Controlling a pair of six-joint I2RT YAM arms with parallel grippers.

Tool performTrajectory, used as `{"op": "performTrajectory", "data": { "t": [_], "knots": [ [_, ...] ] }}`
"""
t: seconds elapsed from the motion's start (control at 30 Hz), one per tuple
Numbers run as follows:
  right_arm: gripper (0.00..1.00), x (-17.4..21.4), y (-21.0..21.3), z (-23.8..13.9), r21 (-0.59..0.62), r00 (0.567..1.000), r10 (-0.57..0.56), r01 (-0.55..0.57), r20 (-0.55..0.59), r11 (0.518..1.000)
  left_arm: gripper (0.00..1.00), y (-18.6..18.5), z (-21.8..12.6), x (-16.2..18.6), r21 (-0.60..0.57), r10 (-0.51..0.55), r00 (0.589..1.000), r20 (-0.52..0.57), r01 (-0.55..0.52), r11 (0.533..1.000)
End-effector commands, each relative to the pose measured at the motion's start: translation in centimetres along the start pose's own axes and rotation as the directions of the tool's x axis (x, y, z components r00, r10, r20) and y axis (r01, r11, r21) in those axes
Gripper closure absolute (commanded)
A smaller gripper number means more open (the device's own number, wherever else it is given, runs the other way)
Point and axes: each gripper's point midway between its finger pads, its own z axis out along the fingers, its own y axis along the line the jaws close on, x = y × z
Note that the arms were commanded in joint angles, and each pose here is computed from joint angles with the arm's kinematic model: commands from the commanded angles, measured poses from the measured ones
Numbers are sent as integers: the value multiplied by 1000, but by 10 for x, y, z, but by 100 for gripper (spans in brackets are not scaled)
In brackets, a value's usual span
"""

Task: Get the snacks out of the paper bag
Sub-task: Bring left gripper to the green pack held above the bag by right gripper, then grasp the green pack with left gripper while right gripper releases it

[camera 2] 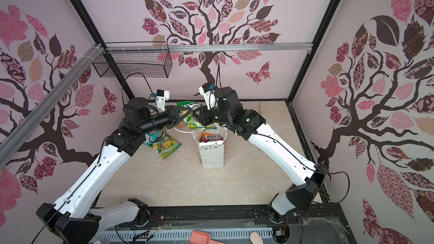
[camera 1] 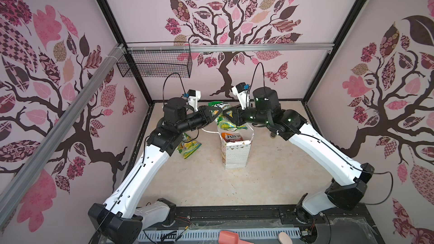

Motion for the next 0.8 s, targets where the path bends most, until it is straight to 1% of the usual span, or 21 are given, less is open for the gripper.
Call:
{"op": "performTrajectory", "data": {
  "t": [0.0, 0.2, 0.27, 0.4, 0.47, 0.53, 0.67, 0.77],
  "knots": [
    [60, 3, 18, -12, -52, 1000, -29, 29, 4, 998, 83, -25, -1, -11, 92, 55, 998, 44, -59, 994],
    [41, -9, 15, -29, -16, 994, -46, 48, 99, 999, 88, -29, -5, -12, 98, 109, 992, 65, -115, 988],
    [32, -15, 13, -37, -3, 989, -51, 52, 138, 999, 89, -32, -8, -13, 103, 133, 988, 76, -141, 985],
    [19, -26, 14, -53, 8, 975, -60, 60, 212, 998, 91, -43, -15, -17, 115, 186, 978, 98, -197, 974],
    [8, -30, 14, -60, 15, 966, -64, 62, 251, 998, 92, -50, -19, -20, 122, 222, 968, 116, -236, 964],
    [1, -33, 14, -67, 20, 957, -65, 62, 283, 998, 93, -55, -23, -24, 123, 252, 959, 130, -268, 956],
    [1, -38, 12, -80, 34, 938, -69, 61, 340, 998, 94, -61, -32, -36, 104, 289, 943, 166, -309, 945],
    [1, -40, 10, -89, 43, 924, -66, 54, 376, 998, 94, -55, -43, -51, 69, 287, 935, 209, -307, 949]
  ]
}}
